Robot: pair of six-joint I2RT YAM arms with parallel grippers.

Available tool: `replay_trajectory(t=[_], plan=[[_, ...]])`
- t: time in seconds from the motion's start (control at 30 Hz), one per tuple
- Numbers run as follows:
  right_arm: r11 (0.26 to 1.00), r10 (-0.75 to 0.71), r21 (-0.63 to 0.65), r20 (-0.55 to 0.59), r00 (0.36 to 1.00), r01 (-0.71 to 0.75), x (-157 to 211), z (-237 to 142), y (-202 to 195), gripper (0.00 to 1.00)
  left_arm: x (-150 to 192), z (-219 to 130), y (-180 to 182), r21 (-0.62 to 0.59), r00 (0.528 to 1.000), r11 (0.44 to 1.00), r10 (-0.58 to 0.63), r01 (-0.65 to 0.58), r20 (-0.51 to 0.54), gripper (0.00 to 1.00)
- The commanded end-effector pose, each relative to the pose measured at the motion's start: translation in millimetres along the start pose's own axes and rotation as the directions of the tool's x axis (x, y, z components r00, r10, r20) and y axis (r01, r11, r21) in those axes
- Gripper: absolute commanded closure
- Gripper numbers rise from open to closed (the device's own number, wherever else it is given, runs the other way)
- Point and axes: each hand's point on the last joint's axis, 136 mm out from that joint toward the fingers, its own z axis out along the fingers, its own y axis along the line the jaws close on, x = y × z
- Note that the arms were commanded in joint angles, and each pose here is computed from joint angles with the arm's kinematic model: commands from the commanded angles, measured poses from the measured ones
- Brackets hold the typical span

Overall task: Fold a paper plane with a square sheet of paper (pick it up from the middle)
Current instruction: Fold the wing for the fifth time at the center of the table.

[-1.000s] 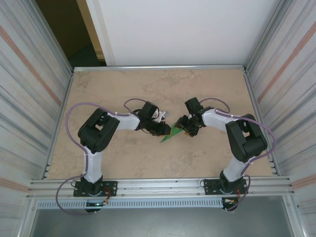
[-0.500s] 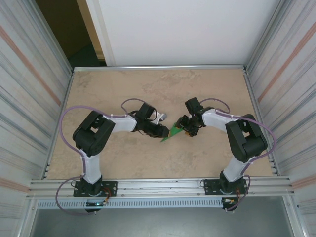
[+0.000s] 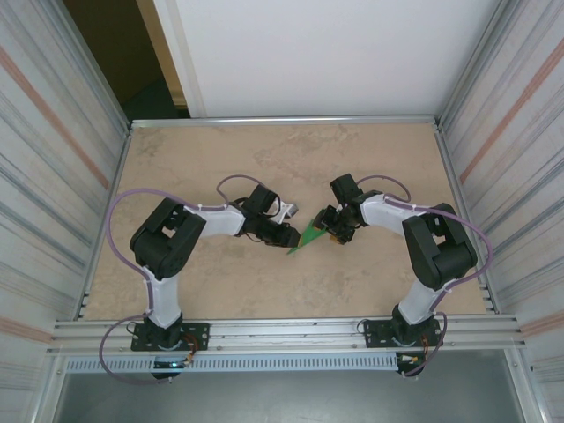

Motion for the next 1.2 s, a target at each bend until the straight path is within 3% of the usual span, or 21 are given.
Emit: replay_trajectory(t=[0.0, 1.17], plan=[[0.992, 0.012, 0.125, -0.022, 1.000, -0.009, 10, 42, -38, 0.43, 9, 3, 11, -0.052, 0.999, 0.999, -0.016, 0.014, -0.038, 0.73], [0.978, 0.017, 0.209, -0.058, 0.998, -0.004, 19, 62, -58, 0.48, 26, 15, 46, -0.188, 0.986, 0.975, -0.137, 0.117, -0.096, 0.83]])
